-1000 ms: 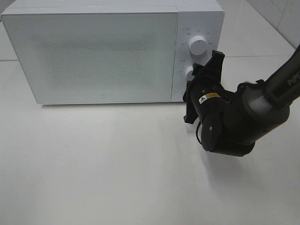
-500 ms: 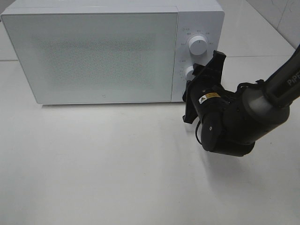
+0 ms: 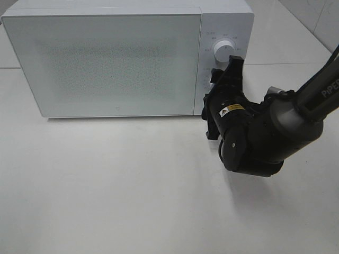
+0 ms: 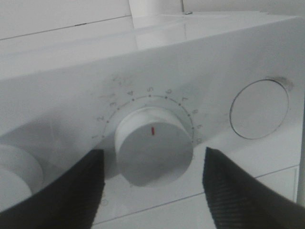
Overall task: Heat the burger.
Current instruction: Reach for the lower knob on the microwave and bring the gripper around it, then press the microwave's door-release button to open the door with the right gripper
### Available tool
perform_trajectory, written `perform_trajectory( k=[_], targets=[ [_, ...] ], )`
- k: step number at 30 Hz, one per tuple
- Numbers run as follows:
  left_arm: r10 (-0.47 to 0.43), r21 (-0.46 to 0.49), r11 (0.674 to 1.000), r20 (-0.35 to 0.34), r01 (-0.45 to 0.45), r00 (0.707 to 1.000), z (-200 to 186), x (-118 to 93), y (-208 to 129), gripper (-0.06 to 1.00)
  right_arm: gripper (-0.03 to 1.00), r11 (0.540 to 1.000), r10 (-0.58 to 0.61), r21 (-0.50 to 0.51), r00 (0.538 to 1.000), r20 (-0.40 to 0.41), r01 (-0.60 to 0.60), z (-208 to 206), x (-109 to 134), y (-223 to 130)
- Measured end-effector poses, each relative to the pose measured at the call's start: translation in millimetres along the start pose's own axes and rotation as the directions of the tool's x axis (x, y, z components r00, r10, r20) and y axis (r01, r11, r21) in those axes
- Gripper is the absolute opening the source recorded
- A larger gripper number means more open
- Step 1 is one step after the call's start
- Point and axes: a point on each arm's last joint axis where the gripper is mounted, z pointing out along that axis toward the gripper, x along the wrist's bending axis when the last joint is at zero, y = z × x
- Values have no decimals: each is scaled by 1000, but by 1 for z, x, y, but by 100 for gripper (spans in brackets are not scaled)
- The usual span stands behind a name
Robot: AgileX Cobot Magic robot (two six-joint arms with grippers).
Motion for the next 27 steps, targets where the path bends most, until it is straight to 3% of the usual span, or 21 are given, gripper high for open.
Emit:
perform_trajectory(
  k=[5, 17, 20, 22, 23, 25, 26, 27],
  targets=[
    [0, 0, 1000, 0, 0, 1000, 0, 0, 0, 99, 75, 999, -50, -2, 999, 2, 50, -6, 3, 3],
    [0, 0, 1000, 0, 0, 1000, 0, 0, 0, 99, 76, 960, -257, 114, 966, -11, 256, -26, 10, 4],
    [0, 0, 1000, 0, 0, 1000, 0, 0, 0, 99, 76, 925, -348, 163, 937, 3, 343, -33, 12, 4],
    [0, 0, 1000, 0, 0, 1000, 0, 0, 0, 99, 76, 867, -457, 233, 889, 23, 440, -40, 13, 2],
    [0, 0, 1000, 0, 0, 1000, 0, 0, 0, 99, 76, 867, -457, 233, 889, 23, 440, -40, 13, 2],
    [0, 0, 1000, 0, 0, 1000, 0, 0, 0, 99, 76, 777, -583, 309, 812, 21, 549, -46, 19, -2],
    [0, 0, 1000, 0, 0, 1000, 0, 0, 0, 99, 76, 777, -583, 309, 812, 21, 549, -46, 19, -2],
    [0, 0, 1000, 0, 0, 1000, 0, 0, 0, 99, 76, 705, -660, 353, 751, 7, 615, -51, 24, -5]
  ],
)
